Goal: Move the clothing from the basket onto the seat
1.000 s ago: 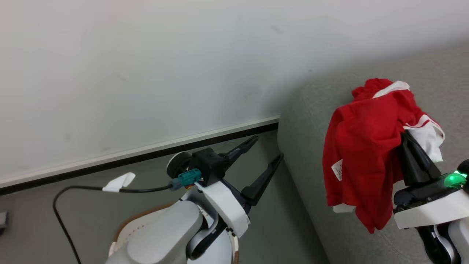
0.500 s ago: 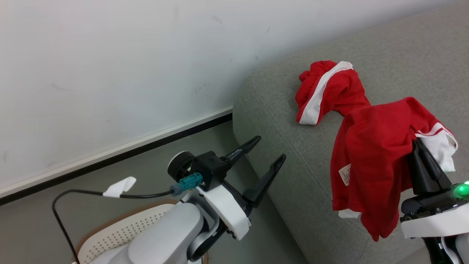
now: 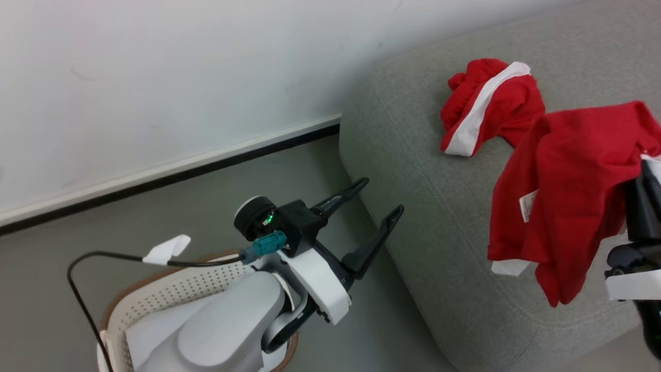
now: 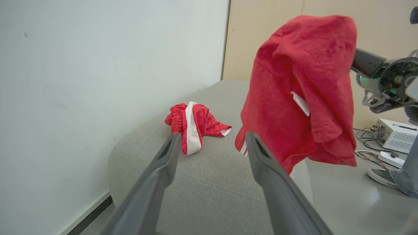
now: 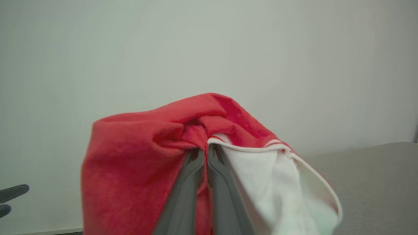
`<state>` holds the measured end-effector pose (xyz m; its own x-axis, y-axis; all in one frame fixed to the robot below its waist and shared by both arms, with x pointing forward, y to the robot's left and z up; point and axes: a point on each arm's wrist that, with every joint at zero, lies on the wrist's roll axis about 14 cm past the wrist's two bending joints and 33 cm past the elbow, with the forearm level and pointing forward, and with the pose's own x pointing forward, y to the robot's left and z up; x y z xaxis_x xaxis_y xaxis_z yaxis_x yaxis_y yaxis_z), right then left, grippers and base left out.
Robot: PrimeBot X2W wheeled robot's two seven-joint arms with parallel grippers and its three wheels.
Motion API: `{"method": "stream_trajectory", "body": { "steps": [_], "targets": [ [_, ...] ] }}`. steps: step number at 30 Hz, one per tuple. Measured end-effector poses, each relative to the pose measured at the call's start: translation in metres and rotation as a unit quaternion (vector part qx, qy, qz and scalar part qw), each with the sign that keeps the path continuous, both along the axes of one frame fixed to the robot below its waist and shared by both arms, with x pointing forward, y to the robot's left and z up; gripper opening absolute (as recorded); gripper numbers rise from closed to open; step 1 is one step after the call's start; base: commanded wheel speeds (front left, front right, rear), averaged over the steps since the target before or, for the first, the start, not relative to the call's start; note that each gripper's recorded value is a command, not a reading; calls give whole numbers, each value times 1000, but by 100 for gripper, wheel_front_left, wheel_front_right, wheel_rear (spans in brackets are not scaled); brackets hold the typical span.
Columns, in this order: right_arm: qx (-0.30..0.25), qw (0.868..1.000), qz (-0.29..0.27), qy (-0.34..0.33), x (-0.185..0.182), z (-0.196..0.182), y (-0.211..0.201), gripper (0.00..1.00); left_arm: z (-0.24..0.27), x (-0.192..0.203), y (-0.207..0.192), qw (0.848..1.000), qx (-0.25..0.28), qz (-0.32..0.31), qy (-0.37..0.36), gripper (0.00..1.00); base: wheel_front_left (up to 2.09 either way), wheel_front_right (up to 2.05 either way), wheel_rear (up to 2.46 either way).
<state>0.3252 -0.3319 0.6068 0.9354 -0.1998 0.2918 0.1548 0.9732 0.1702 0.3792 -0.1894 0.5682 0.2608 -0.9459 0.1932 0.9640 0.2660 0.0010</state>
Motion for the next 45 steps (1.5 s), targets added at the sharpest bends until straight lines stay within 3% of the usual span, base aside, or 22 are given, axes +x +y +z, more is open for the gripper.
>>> {"method": "stream_trajectory", "body": {
  "steps": [17, 23, 25, 30, 32, 37, 40, 41, 43, 44, 45],
  "targets": [
    [-26, 992, -94, 76, 90, -25, -105, 0, -73, 88, 65, 994, 38, 91, 56, 100, 0, 0, 0],
    [-14, 980, -101, 172, 114, -91, -117, 0, -100, 109, 80, 990, 49, 108, 74, 100, 0, 0, 0],
    [-5, 972, -105, 208, 118, -115, -120, 0, -108, 112, 83, 989, 50, 110, 80, 100, 0, 0, 0],
    [28, 940, -109, 324, 117, -178, -124, 0, -125, 121, 93, 987, 59, 121, 92, 100, 0, 0, 0],
    [39, 927, -104, 357, 119, -191, -123, 0, -130, 124, 98, 985, 64, 128, 94, 100, 0, 0, 0],
    [73, 879, -101, 460, 109, -225, -123, 0, -133, 125, 104, 984, 68, 135, 97, 100, 0, 0, 0],
    [81, 869, -101, 478, 110, -225, -125, 0, -130, 126, 107, 983, 67, 140, 93, 100, 0, 0, 0],
    [80, 867, -99, 481, 111, -224, -125, 9, -128, 126, 108, 983, 65, 143, 91, 100, 0, 0, 0],
    [80, 870, -96, 478, 112, -220, -123, 53, -124, 125, 109, 983, 64, 146, 88, 100, 0, 0, 0],
    [79, 870, -95, 477, 112, -218, -123, 100, -122, 125, 110, 983, 64, 148, 86, 100, 0, 0, 0],
    [77, 871, -95, 477, 111, -215, -124, 100, -120, 124, 111, 983, 63, 150, 86, 100, 0, 0, 0]
  ]
}}
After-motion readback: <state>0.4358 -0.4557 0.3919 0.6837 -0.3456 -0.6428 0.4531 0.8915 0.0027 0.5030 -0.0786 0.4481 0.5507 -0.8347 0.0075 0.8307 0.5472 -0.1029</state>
